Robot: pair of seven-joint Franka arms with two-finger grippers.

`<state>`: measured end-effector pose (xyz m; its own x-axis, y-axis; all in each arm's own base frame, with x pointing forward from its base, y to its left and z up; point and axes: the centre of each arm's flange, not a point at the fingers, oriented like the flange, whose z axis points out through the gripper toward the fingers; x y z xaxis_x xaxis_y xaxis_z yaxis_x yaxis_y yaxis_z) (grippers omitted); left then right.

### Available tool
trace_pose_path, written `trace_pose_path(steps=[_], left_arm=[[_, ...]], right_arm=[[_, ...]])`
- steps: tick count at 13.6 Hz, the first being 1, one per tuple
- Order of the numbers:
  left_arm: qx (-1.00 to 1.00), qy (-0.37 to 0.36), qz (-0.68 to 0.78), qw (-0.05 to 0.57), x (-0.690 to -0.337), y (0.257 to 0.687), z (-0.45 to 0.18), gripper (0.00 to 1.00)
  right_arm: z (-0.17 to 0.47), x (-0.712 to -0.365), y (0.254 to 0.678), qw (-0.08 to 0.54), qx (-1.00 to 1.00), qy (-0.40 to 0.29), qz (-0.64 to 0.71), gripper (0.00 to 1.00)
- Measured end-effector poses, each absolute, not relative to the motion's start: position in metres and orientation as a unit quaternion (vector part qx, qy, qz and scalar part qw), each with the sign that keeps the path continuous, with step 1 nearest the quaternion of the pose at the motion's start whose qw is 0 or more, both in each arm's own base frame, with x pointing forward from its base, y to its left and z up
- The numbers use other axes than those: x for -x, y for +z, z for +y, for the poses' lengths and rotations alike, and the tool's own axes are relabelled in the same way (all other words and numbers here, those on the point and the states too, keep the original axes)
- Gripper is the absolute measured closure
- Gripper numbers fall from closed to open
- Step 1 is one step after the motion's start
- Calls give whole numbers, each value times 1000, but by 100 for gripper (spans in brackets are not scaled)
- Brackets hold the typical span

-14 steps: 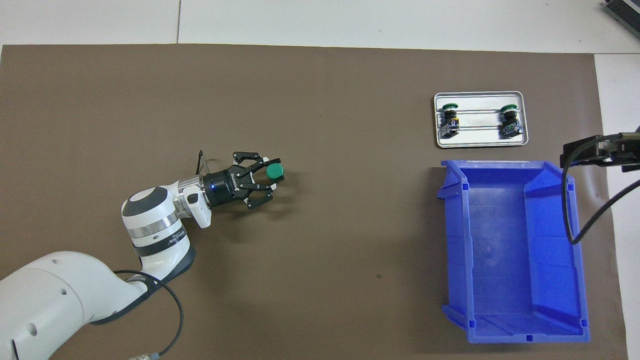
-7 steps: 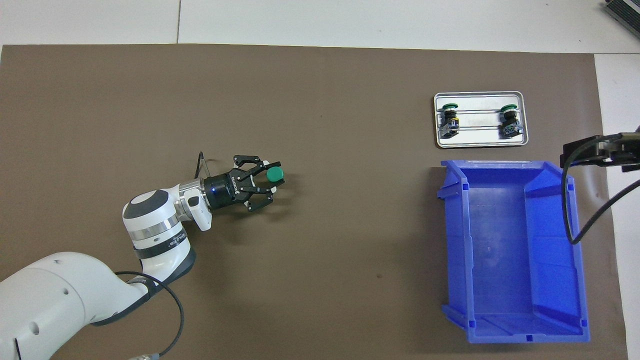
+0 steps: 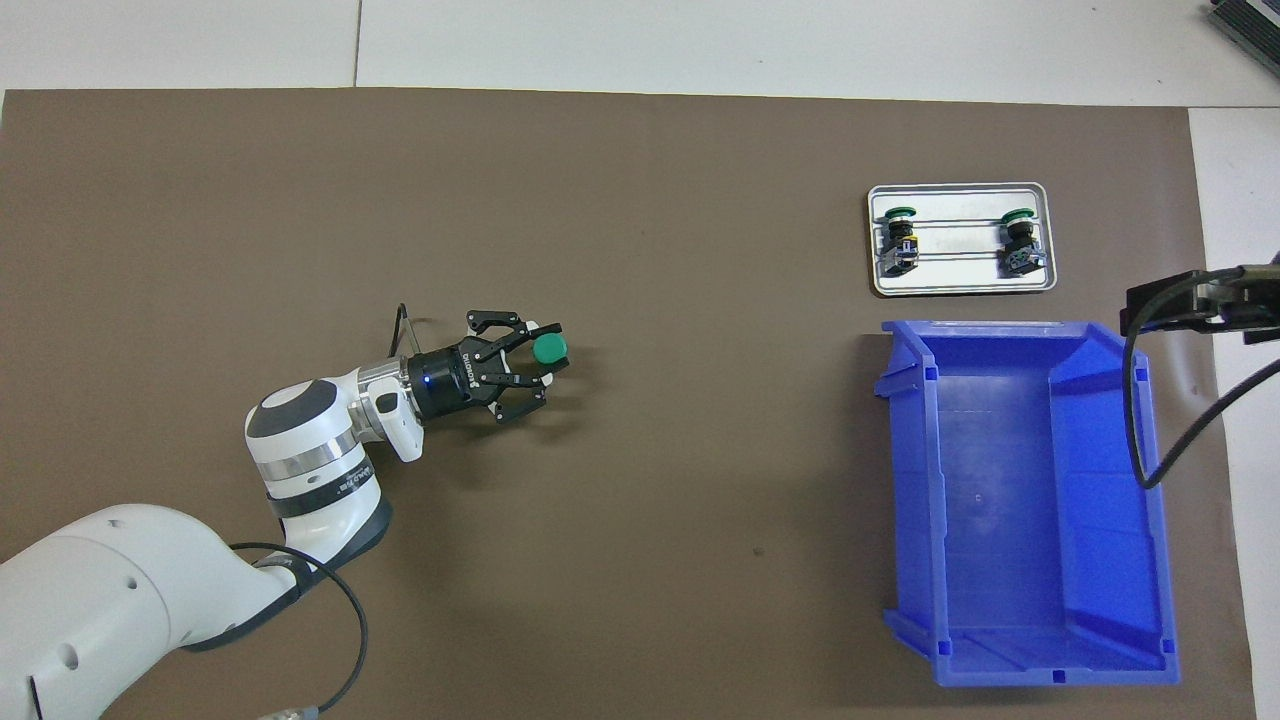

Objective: Place and press button with both arms
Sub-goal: 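Lower the button onto the table and open the left gripper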

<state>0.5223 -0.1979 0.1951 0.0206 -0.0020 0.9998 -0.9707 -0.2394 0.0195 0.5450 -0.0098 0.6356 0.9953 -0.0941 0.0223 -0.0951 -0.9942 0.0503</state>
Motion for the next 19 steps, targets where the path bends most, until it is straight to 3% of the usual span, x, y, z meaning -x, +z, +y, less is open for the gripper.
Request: trace_pose_path(steps=[2,4,5,7,8,11,19], left_arm=[[-564,550,-432,440,-521,194,-198,53],[-564,549,-431,441,-520,193,-198,41],[-564,549,-431,441,-520,193,-198,41],[-564,549,-432,440,-520,193,-197,27],[-565,549,-431,440,-520,193,-197,27],[-565,549,-431,440,-520,193,-196,0],[-568,549,-408,458,-532,207,-194,0]], right_arm=[[-10,-545,636,26,-998,10,-47,0],[-10,-545,636,26,-998,10,-47,0],[-10,-545,636,26,-998,10,-47,0],[-10,-545,636,26,-998,10,-47,0],[-10,-545,636,26,-998,10,-47,0],[-10,-545,636,26,-998,10,-47,0],[-10,-545,636,26,-998,10,-47,0]])
